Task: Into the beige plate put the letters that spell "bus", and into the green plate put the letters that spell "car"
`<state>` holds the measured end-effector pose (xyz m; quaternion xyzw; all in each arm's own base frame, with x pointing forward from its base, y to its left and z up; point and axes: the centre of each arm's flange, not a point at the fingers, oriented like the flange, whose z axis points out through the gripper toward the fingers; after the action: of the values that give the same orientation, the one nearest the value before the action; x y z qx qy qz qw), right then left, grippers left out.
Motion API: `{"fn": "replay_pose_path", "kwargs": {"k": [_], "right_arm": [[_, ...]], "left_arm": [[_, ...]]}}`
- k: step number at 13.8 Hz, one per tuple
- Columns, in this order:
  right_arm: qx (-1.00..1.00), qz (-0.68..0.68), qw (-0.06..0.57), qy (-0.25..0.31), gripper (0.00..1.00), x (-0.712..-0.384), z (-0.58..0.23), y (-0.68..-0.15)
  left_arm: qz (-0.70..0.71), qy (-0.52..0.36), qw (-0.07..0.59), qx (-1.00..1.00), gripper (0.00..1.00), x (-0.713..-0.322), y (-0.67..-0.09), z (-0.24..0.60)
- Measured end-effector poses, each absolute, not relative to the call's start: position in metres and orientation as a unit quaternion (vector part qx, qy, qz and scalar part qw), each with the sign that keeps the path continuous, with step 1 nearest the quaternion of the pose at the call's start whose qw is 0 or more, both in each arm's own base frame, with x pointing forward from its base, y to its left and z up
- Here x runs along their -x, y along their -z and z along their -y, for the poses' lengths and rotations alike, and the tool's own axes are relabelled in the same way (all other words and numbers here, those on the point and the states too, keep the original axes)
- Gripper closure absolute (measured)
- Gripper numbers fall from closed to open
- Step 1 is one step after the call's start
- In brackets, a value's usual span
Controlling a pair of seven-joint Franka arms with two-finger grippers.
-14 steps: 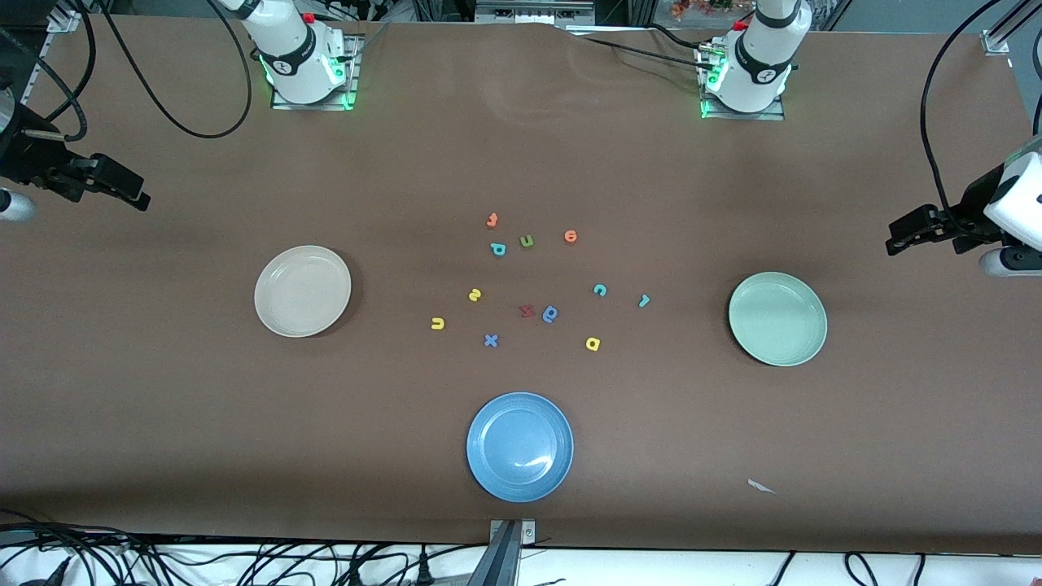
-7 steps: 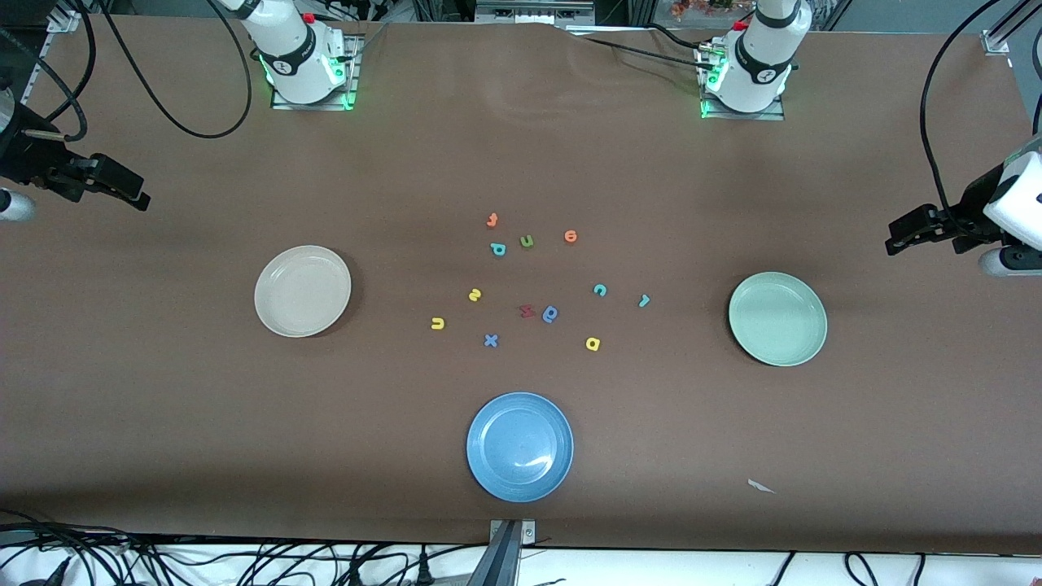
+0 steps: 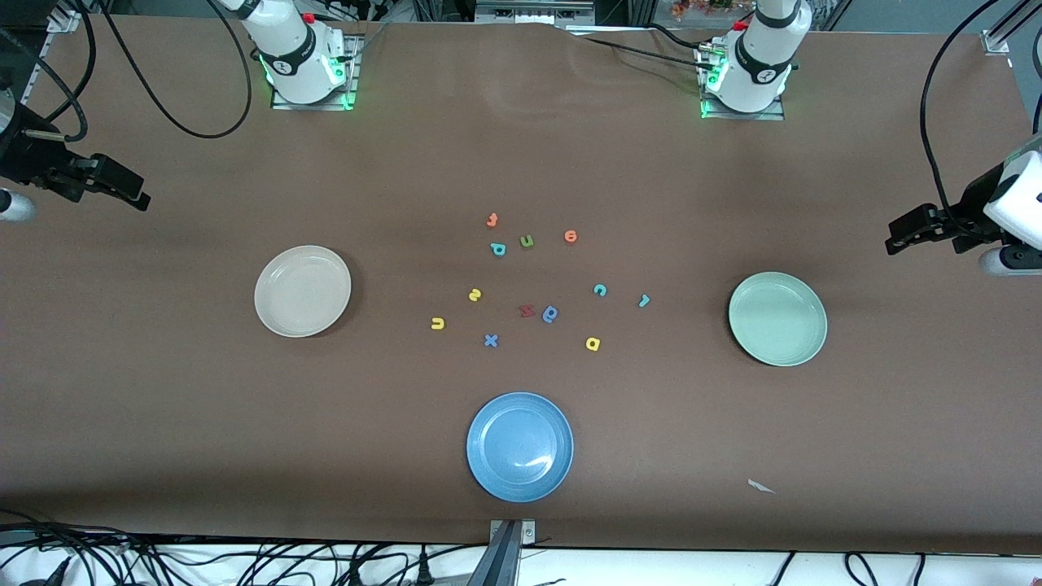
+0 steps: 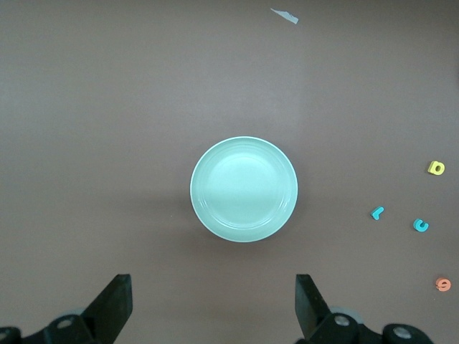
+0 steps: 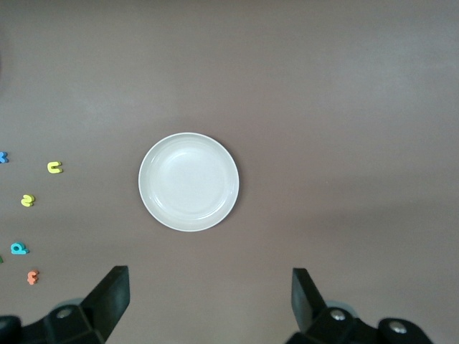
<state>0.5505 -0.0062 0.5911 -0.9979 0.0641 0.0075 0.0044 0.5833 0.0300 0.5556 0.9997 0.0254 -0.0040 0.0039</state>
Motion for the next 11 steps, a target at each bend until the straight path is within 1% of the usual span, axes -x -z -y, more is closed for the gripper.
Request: {"fn": "replay_pose_path", "kwargs": {"k": [3,7,9,11], "right_arm": [[0.998,-0.044,0.003,-0.035,0.00,-0.561,-0.016,-0.563],[0.997,0.019,-0.002,-0.068,0.00,-0.580,-0.102,-0.500],[0.998,0.015,-0.006,-0.068,0.00,-0.588,-0.151,-0.465],[0.998,-0.005,-0.007,-0.055,0.00,-0.593,-0.202,-0.429]], "left_arm": [[-0.025,0.004,0.004,-1.000,0.00,-0.583,-0.556,-0.029],[-0.007,0.015,0.004,-1.000,0.00,-0.587,-0.542,-0.005],[-0.010,0.023,0.005,-1.000,0.00,-0.595,-0.519,0.030],[-0.022,0.025,0.009,-0.999,0.00,-0.605,-0.492,0.073]]}}
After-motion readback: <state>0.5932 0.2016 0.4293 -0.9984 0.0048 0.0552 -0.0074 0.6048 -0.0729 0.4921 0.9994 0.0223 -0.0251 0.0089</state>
